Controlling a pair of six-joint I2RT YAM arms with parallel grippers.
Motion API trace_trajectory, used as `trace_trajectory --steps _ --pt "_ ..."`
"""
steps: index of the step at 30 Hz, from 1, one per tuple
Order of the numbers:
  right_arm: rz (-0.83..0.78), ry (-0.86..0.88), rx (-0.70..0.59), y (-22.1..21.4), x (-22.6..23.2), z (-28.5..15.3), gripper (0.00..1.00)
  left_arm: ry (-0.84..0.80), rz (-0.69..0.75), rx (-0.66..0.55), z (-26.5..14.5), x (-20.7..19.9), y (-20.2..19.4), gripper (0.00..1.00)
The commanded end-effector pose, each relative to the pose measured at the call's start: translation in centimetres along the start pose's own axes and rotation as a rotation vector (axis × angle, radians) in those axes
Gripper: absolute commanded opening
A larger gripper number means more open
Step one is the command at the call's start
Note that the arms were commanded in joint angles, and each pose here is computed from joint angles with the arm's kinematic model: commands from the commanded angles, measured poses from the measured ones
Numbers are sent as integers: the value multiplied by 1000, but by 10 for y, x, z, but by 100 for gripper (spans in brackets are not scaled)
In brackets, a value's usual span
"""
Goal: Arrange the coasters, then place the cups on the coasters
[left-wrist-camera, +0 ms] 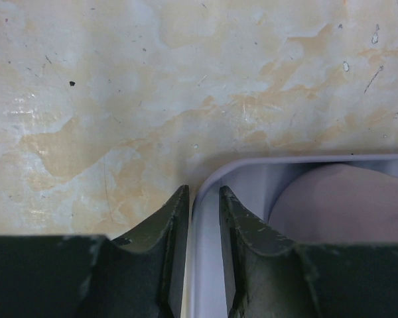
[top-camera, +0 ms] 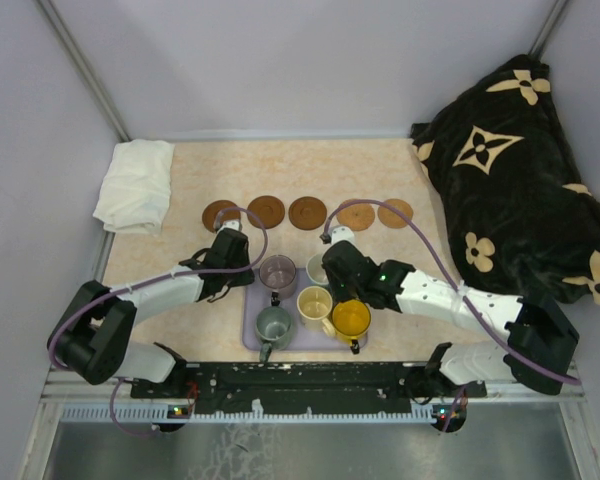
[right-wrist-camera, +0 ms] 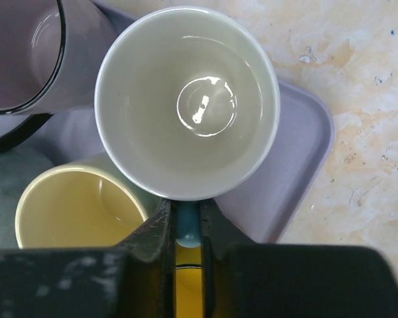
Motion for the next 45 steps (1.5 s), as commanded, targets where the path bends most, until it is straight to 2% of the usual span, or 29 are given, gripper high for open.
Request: trace_trajectory --steps 1,8,17,20,23,30,40,45 --pt "-4 -12 -38 3 2 2 0 46 6 71 -1 11 -16 34" --pt "3 -87 -114 14 -4 -5 0 44 2 62 -2 10 -14 34" --pt "-35 -161 -311 53 -7 -29 0 54 3 61 -3 11 -15 35" --pt "-57 -214 -413 68 -12 -40 0 55 -1 58 -4 12 -15 35" --pt "-50 -258 -460 82 -22 -47 0 62 -2 50 -6 13 -14 40" --pt "36 -322 -557 122 -70 -48 0 72 -12 7 -14 10 -1 59" --pt "101 -453 -648 161 -131 -14 0 116 -36 -122 -36 6 33 73" --pt "144 -460 -669 174 -151 9 0 144 -41 -226 -51 6 53 75"
Point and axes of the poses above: each gripper's point midway between its finger pads, its own z axis out along the fingers, its own x axis along the line the jaws close on, y = z × x, the point moved 10 cm from there along -z, back along the fingers, and after that the axes turned 4 degrees about z, right-handed, at the moved point
